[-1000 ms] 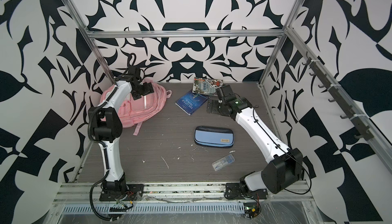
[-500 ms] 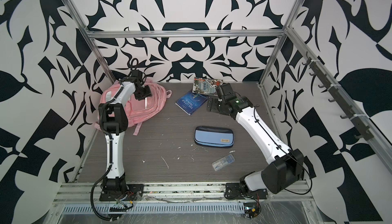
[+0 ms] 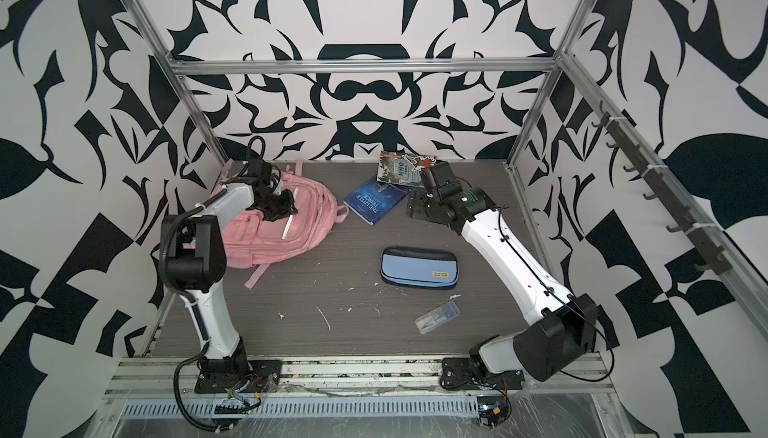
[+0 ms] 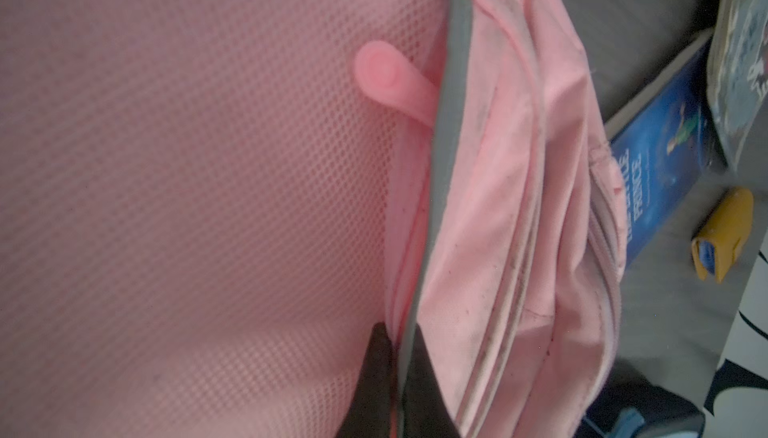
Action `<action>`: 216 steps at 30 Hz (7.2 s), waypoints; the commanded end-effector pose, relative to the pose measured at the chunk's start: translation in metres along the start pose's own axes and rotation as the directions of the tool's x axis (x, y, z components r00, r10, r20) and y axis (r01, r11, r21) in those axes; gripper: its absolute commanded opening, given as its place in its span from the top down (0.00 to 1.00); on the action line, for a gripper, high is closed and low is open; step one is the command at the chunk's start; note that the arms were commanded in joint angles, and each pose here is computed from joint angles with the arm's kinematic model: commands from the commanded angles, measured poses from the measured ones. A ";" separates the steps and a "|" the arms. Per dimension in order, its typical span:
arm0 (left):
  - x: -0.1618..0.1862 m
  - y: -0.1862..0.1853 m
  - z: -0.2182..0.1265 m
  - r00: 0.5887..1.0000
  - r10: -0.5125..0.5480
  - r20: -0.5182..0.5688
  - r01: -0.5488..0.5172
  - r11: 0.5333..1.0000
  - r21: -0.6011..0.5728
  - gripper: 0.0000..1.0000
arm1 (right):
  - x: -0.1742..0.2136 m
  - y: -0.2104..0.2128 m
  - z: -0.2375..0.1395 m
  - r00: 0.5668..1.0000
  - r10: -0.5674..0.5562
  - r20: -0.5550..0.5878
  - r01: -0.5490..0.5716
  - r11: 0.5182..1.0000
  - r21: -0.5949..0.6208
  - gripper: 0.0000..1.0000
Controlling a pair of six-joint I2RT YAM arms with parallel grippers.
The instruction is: Pack the student bag
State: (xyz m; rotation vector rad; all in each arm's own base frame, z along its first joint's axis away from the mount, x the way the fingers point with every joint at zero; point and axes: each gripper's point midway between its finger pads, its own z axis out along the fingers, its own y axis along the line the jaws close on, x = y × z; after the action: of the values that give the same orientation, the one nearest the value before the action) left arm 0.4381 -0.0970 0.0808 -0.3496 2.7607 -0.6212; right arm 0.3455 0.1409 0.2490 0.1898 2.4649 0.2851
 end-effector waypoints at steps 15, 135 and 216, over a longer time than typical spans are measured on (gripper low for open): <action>0.218 -0.053 -0.047 0.983 -0.021 -0.181 -0.003 0.992 -0.127 1.00 | 0.076 0.079 0.092 0.947 -0.134 -0.290 0.019 0.930 -0.368 0.07; 0.168 -0.140 -0.038 0.706 0.658 -0.262 -0.708 0.671 -0.222 0.17 | 0.086 0.053 0.078 0.948 -0.294 -0.123 0.196 0.842 -0.502 0.47; 0.178 -0.171 -0.133 0.635 0.771 -0.048 -0.760 0.635 0.137 1.00 | 0.132 0.059 0.097 0.839 -0.527 0.137 0.451 0.531 -0.717 0.61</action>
State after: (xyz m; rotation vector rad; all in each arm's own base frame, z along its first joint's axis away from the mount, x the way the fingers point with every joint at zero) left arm 0.2610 -0.2382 0.1942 0.8645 2.6962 -0.4091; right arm 0.3014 0.2349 0.1097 -0.8436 2.2022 1.0304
